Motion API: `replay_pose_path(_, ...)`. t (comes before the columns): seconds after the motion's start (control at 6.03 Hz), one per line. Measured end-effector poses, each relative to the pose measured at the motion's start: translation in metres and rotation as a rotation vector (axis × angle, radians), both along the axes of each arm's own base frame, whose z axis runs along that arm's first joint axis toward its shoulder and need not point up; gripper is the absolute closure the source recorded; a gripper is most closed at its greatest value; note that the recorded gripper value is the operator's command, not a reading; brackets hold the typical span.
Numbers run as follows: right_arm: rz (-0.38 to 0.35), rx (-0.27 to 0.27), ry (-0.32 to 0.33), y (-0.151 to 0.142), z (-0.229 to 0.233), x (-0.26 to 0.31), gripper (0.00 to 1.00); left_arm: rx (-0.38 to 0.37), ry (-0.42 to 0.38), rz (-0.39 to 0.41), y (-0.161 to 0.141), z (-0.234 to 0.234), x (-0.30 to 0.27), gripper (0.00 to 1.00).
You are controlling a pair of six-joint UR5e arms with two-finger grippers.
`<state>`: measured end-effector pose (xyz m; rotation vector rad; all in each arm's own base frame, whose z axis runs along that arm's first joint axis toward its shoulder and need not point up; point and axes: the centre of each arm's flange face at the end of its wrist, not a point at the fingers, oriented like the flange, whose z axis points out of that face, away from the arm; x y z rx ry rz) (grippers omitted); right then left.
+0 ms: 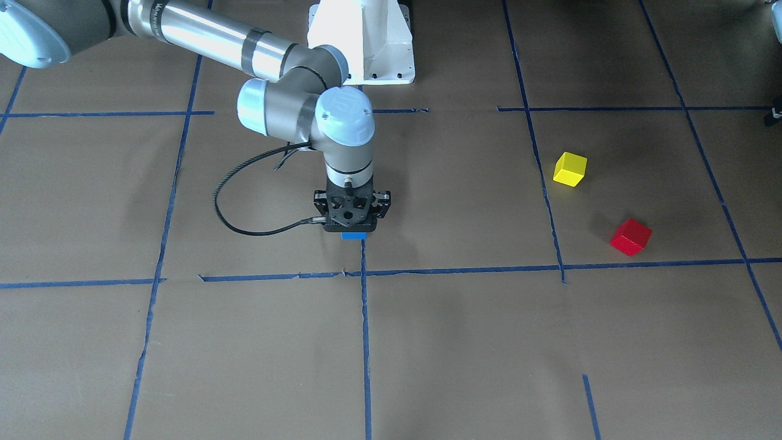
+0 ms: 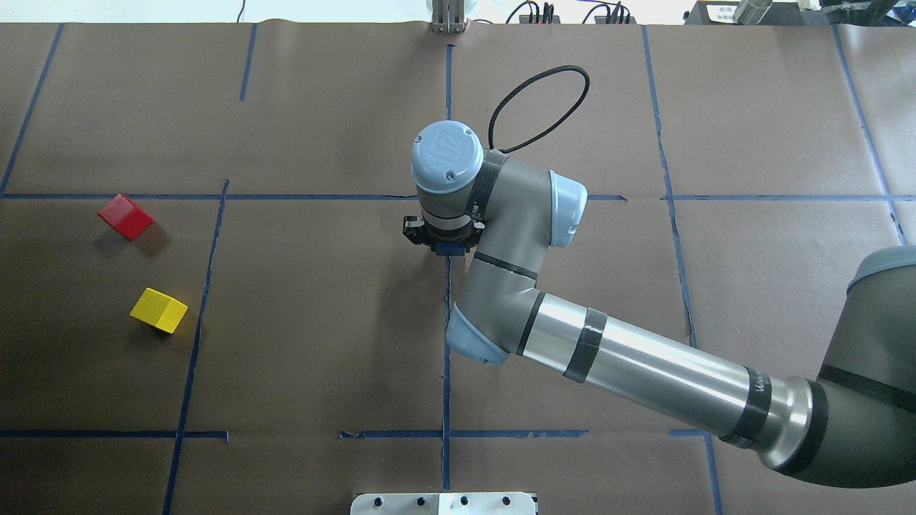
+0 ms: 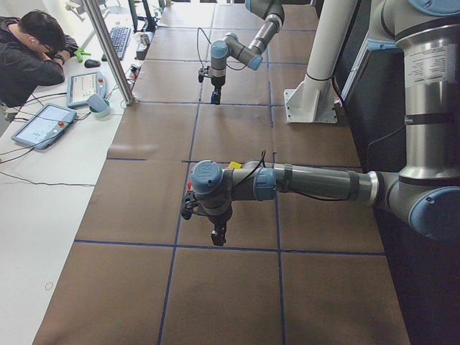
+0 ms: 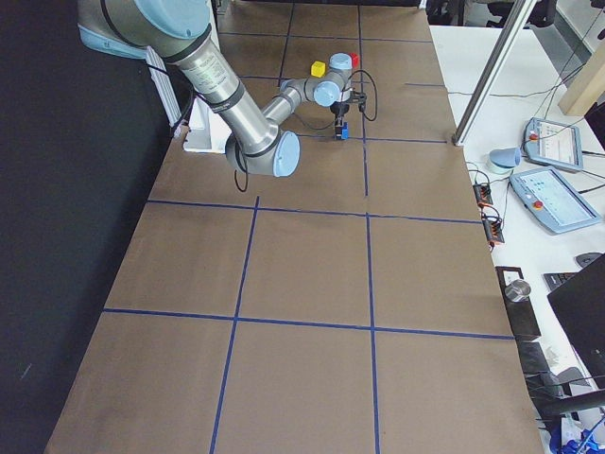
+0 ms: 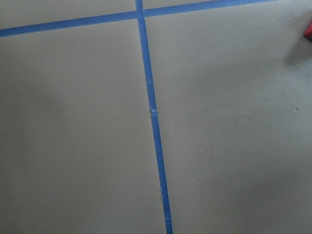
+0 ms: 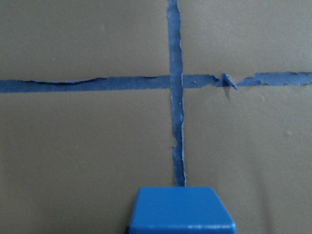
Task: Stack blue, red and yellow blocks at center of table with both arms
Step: 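Carry the blue cube with the right gripper to the table center and set it down, then open the right gripper and withdraw the right arm from the blue cube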
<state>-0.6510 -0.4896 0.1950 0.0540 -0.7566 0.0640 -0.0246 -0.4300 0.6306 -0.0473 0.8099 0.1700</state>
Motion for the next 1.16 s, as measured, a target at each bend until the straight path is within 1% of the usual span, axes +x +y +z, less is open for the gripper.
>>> replay_pose_path(0.17,-0.003,0.001,0.000,0.001,-0.001,-0.003,0.07,0.000,0.000,0.000,0.000,0.000,0.000,0.00)
replay_pose_path(0.33,-0.005,0.004,0.000,0.001,-0.001,-0.003,0.01,0.000,0.000,0.000,0.000,0.000,0.000,0.00)
replay_pose_path(0.66,-0.011,0.012,0.002,0.000,0.000,-0.002,0.01,0.000,0.000,0.000,0.000,0.000,0.000,0.00)
replay_pose_path(0.83,-0.001,0.017,-0.008,-0.007,-0.006,0.007,0.01,0.002,0.000,0.000,0.000,0.000,0.000,0.00)
replay_pose_path(0.99,0.022,0.011,-0.028,-0.029,-0.014,0.030,0.01,0.003,0.000,0.000,-0.001,-0.001,0.000,0.00)
replay_pose_path(1.16,0.047,-0.002,-0.058,-0.060,-0.021,0.067,0.01,0.004,0.000,0.000,-0.001,-0.001,0.000,0.00)
